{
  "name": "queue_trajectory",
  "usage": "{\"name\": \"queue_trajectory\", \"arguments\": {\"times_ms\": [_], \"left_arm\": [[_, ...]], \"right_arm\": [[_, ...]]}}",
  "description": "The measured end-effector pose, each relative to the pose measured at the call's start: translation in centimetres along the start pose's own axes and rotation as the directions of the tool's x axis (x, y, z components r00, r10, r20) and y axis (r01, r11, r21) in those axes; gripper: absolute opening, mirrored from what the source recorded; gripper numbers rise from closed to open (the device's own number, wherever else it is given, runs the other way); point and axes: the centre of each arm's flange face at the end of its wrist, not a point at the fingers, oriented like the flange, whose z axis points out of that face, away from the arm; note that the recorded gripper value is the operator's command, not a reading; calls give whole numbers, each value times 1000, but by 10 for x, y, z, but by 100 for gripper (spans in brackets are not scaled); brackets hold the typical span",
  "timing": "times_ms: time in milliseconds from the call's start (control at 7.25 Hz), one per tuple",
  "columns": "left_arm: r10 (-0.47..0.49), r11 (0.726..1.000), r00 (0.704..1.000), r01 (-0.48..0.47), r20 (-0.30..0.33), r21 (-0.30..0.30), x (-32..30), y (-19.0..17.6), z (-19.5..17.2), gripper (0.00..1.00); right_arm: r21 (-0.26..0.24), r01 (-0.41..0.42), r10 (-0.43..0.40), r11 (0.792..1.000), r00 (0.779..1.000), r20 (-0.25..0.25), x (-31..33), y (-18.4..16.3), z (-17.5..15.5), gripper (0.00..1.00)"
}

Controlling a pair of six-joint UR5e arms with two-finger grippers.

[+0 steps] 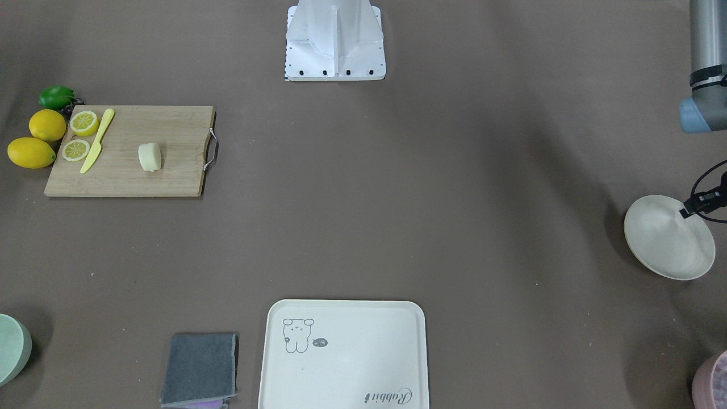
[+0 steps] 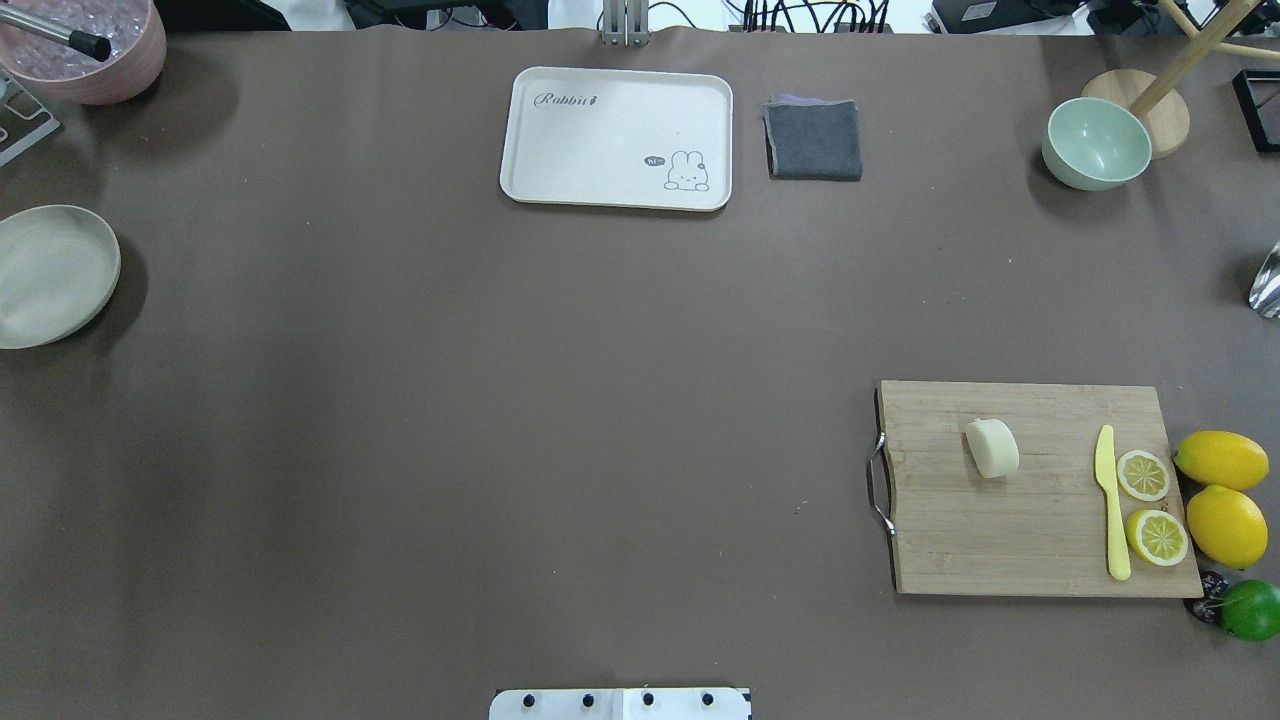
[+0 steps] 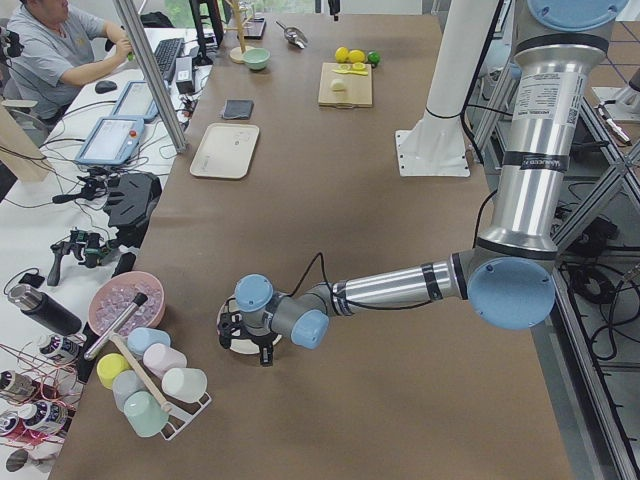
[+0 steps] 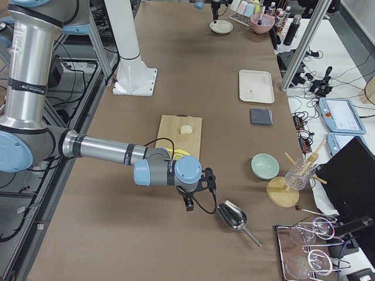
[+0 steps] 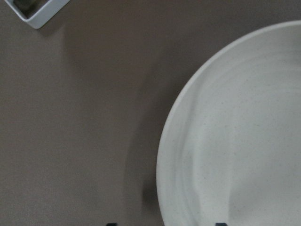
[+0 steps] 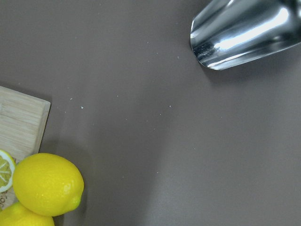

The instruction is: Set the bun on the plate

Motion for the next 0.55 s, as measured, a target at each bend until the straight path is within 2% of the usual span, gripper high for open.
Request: {"name": "queue_trajectory", "arguments": {"times_ms": [138,276,414,552], "left_arm": [[-5,1000,1000,5,1,-2,-1,0,1,39],[-8,1000,1000,8,1,-3,-1,0,1,25],[-9,1000,1000,9,0,-3,-1,0,1,0],[-9,1000,1000,9,-1,-2,0,0,1,0]], "right_arm": [[1,1,-1,1000,1000,-1,0,0,0,100],[2,2,-2,1000,1000,-1,-1,0,-1,100],[3,3,-3,1000,1000,-1,-1,-1,-1,100],[4,5,-5,1000,1000,-2,-2,-1,-2,100]]}}
